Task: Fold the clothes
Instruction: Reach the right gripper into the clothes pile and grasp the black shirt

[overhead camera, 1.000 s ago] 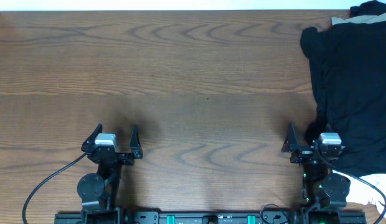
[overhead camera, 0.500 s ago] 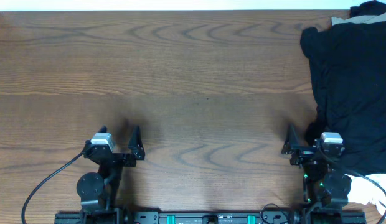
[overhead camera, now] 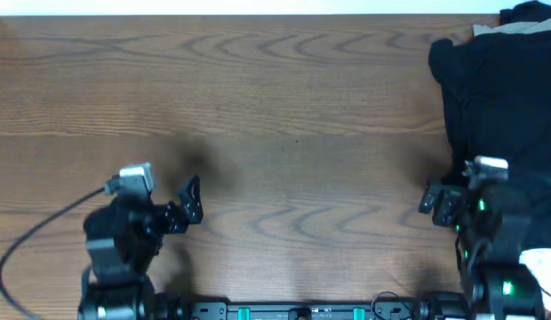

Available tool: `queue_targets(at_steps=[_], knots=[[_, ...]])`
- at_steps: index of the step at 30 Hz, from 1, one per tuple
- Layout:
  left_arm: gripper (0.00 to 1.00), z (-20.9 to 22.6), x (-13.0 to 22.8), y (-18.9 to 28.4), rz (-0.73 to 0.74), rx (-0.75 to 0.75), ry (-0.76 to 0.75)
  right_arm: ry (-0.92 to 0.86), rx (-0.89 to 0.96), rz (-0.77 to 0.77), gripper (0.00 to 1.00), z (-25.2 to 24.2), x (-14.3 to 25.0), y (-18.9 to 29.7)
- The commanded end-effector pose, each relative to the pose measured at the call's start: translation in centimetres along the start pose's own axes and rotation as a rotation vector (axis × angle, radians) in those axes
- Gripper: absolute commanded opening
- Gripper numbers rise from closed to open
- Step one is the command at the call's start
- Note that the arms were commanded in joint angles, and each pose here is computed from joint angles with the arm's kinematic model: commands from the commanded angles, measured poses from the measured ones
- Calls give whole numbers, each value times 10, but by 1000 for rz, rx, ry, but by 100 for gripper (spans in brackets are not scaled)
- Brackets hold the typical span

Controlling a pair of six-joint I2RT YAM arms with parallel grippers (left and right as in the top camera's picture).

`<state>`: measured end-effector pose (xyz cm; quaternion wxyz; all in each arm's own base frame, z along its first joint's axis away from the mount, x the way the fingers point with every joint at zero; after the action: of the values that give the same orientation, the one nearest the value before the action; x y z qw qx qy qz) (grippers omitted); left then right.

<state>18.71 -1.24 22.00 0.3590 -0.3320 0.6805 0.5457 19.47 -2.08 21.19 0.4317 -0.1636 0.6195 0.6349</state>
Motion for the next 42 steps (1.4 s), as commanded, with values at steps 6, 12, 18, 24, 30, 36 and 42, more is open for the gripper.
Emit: queue_targets(at_steps=[6, 12, 18, 24, 30, 36, 42], knots=[[98, -1, -35, -8, 156, 16, 17, -39, 124, 173, 99, 3, -26, -6], [98, 1, -34, -16, 182, 15, 24, -255, 404, 247, 99, -41, -13, -13], [98, 2, -34, -16, 181, 7, 23, -329, 539, 309, 99, -72, -6, -18], [98, 2, -35, -16, 179, 8, 22, -346, 640, 390, 99, -91, 3, -35], [98, 2, -36, -16, 171, 8, 20, -332, 665, 490, 91, -95, 15, -63], [98, 2, -36, -16, 171, 8, 20, -320, 683, 565, 82, -99, 26, -87], [98, 2, -36, -16, 169, 9, 20, -325, 667, 617, 65, -99, 36, -103]])
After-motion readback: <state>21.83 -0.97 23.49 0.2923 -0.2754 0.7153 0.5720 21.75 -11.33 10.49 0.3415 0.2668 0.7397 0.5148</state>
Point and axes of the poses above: each gripper's point midway between its finger pads, its own y axis back along the fingers, its own z axis along the line the jaws close on, x = y × z, the point moved 6 cm from there along y, back along the fingers, and after that the axes turned 13 degrees about -y, right-handed, at the moved point
